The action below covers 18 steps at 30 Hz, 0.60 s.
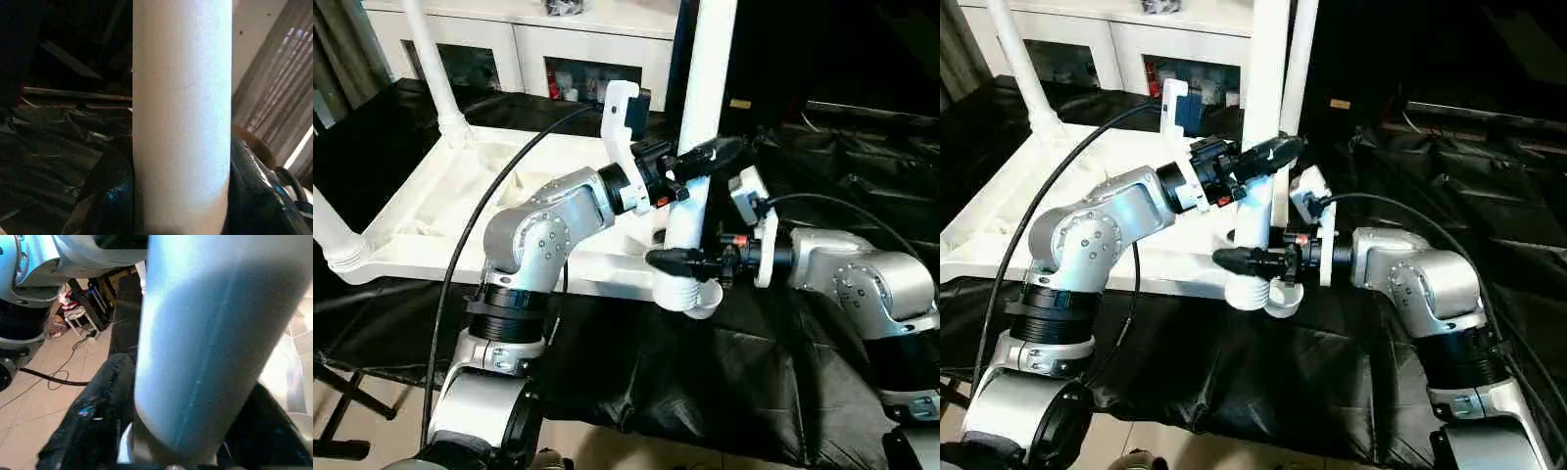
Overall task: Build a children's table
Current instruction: Pick table leg
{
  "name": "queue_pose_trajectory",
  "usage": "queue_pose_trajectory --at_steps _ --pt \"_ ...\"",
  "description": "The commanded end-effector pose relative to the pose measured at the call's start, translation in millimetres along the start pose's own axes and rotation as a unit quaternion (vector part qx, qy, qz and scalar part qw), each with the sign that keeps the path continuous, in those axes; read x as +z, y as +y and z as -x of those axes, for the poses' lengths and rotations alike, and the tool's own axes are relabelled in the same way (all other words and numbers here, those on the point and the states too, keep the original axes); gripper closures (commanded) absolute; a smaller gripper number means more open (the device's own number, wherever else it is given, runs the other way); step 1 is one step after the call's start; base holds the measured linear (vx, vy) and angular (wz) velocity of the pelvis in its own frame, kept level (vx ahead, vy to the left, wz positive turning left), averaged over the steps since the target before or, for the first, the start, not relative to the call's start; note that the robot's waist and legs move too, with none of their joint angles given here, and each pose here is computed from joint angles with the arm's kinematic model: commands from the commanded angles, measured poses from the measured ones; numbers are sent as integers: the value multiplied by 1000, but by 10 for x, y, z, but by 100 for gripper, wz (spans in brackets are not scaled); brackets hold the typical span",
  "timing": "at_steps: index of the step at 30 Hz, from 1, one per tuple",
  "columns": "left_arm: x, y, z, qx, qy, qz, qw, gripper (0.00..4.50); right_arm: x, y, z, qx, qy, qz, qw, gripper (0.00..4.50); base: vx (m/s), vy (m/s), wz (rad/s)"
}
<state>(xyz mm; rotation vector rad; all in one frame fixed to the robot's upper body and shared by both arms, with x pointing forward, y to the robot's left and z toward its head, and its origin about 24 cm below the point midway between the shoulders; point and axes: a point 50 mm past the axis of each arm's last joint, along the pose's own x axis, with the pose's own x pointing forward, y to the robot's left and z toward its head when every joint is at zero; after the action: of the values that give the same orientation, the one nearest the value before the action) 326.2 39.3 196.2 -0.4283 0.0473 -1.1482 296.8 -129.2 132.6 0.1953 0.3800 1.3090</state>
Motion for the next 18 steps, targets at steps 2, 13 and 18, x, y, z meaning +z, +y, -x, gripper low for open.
queue_pose_trajectory --at_steps 2,13,18 --pt "66 -81 -37 -19 -2 -16 1000 266 4 16 8 7 7 0 1000 224 0 0 0" --pt "54 -82 -47 -13 1 -8 1000 196 -28 23 8 11 10 -4 1000 257 0 0 0" --pt "111 -156 -38 -44 -30 -12 999 162 -35 22 -7 7 2 -5 1000 258 0 0 0"
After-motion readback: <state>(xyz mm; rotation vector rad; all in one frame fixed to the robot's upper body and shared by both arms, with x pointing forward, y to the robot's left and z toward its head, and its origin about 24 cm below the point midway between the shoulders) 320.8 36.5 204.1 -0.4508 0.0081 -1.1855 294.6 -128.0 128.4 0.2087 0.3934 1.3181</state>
